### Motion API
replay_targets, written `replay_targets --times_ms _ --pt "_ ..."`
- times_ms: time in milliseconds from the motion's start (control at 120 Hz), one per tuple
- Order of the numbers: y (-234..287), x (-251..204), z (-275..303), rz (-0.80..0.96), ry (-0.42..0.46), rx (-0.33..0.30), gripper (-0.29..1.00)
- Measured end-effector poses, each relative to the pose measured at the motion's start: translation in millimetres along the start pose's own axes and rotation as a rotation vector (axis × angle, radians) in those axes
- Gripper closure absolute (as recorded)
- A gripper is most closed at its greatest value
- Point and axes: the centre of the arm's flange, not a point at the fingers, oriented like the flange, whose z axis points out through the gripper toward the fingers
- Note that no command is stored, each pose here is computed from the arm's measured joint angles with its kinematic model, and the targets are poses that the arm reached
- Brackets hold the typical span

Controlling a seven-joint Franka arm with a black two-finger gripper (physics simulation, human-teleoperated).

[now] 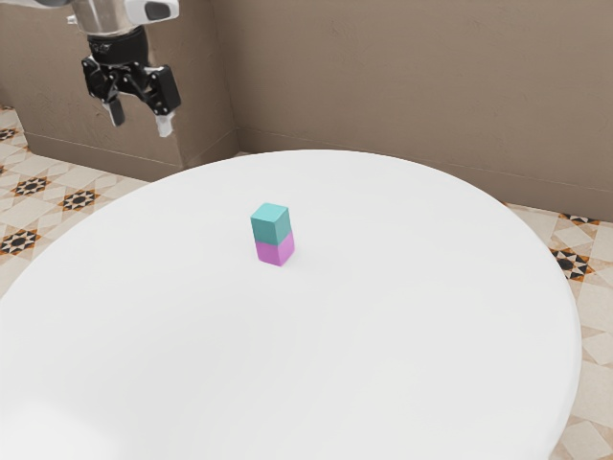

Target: Pick up the blue block with one arm, and put the blue block on the table with one arm

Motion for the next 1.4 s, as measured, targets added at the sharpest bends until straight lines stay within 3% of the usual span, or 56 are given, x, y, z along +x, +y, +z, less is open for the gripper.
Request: replay_targets --times_ms 208,308,367,667,750,892,1033,1125,1400 --pt "-13 -4 2 -0.023 -0.033 -0.004 0.00" --pt "-16 -24 -84 -0.029 0.113 -0.007 0.00" --pt "-7 -32 -106 -0.013 0.141 -0.010 0.00" --pt "83 -12 -83 0.164 0.084 -0.028 0.00" --pt "91 22 -46 0.170 0.054 -0.033 0.00" --pt "22 106 71 0.037 -0.043 -0.073 0.00" --pt "16 153 172 0.014 -0.089 -0.103 0.00" --pt "17 172 219 0.008 -0.093 -0.108 0.00" --pt "26 203 284 0.034 -0.031 -0.077 0.00"
